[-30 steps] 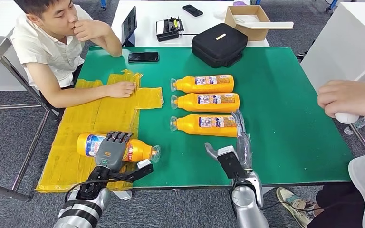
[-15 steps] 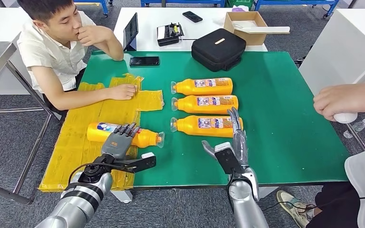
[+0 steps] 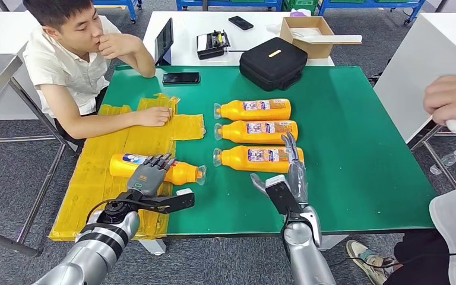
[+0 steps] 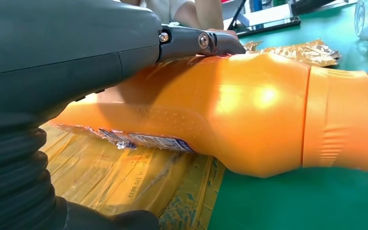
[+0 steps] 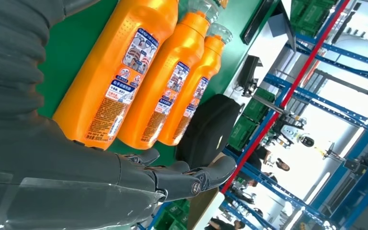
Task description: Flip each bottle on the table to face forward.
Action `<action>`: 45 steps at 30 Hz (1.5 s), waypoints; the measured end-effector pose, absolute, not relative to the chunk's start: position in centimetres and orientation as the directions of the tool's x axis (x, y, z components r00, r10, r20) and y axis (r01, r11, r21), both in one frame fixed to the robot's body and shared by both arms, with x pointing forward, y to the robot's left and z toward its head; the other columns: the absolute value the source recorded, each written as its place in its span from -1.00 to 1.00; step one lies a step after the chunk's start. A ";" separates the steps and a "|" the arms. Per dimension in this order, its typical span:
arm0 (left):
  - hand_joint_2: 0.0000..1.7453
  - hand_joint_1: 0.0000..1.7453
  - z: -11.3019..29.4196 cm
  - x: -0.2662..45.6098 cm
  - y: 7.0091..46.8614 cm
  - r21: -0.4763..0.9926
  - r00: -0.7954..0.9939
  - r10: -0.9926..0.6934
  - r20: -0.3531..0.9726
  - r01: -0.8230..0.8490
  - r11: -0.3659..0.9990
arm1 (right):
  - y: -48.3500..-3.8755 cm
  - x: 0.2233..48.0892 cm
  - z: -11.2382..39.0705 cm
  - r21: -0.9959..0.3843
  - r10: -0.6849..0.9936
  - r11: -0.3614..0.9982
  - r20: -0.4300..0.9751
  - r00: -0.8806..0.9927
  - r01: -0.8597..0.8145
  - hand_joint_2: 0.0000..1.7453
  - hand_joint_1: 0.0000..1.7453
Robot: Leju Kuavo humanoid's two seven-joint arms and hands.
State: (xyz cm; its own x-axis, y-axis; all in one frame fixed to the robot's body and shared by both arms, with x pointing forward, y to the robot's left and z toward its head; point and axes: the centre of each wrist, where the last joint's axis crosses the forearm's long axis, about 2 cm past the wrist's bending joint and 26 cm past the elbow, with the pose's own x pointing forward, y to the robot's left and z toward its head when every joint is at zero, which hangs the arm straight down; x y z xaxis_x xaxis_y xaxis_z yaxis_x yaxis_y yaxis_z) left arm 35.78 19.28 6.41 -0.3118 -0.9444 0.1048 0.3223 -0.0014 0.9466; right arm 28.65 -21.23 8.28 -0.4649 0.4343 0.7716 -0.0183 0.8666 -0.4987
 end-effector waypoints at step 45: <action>1.00 -1.00 14.9 23.5 9.8 0.632 -0.613 -0.471 0.634 0.060 0.773 | -23.1 22.5 10.1 -0.661 0.680 0.724 0.636 -0.366 0.197 1.00 -1.00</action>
